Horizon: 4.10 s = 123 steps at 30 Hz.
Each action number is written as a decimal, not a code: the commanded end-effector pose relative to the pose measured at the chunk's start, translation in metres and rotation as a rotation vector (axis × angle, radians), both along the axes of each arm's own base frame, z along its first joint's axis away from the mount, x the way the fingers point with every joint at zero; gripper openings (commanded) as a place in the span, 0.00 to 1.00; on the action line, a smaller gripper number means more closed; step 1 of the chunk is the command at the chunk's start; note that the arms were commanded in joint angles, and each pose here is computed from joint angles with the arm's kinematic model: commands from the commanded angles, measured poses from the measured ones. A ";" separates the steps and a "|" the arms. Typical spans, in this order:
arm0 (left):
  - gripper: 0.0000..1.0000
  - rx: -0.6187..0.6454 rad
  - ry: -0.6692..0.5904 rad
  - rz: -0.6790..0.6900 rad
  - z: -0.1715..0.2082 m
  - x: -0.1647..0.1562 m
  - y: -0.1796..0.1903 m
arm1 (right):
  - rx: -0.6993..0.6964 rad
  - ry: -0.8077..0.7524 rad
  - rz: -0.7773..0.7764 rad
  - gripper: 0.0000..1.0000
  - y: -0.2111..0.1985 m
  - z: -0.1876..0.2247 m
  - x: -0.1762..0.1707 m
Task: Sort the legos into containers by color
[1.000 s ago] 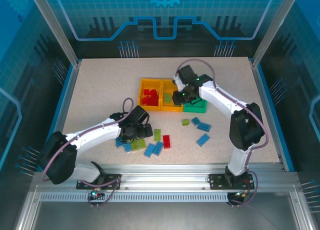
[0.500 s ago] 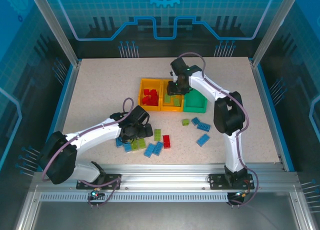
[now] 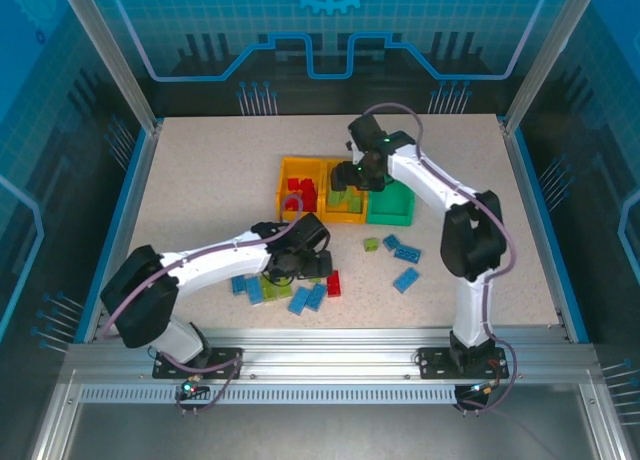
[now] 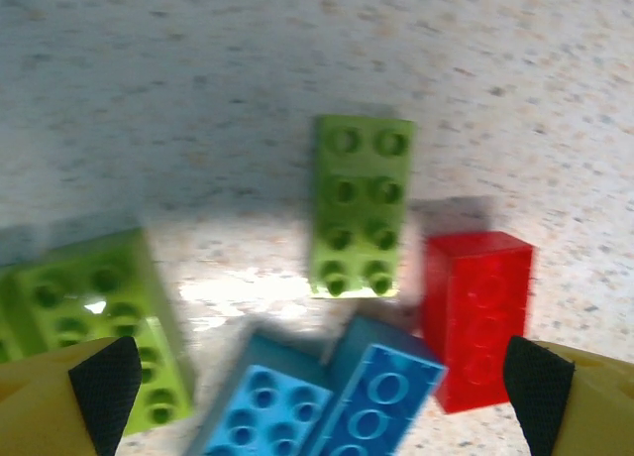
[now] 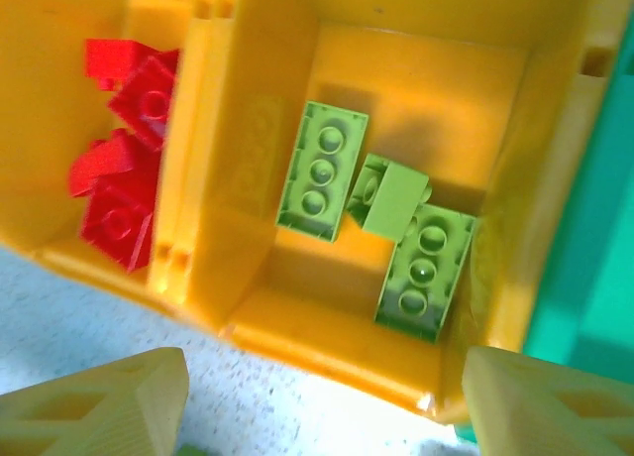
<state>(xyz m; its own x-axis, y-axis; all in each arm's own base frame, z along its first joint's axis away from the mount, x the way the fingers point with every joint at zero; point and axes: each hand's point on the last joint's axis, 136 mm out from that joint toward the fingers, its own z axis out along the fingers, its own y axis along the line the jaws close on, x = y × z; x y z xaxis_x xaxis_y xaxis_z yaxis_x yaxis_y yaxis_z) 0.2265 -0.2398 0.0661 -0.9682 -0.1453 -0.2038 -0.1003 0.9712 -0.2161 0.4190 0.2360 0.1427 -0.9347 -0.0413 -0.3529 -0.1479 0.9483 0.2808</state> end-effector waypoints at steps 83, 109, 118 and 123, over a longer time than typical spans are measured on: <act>0.63 -0.055 -0.250 0.132 0.075 0.266 0.054 | -0.048 0.389 -0.540 0.70 -0.140 -0.123 -0.213; 0.82 -0.079 -0.215 0.122 0.074 0.127 0.086 | -0.063 0.022 -0.227 0.27 -0.107 -0.006 -0.089; 0.85 -0.072 -0.175 0.069 0.057 0.077 0.066 | -0.222 0.033 -0.169 0.27 -0.109 -0.025 0.009; 0.85 -0.061 -0.131 0.007 0.043 0.058 0.030 | -0.255 0.077 -0.211 0.27 -0.120 -0.042 0.032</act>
<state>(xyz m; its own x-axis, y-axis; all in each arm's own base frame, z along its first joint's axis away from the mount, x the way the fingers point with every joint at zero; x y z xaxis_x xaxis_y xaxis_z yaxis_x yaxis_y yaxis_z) 0.2938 -0.1993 0.1179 -0.9252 -0.1647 -0.3418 -0.0581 0.9517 -0.3015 0.4492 0.1316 0.1008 -0.9451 0.0841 -0.3158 0.0601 0.9946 0.0847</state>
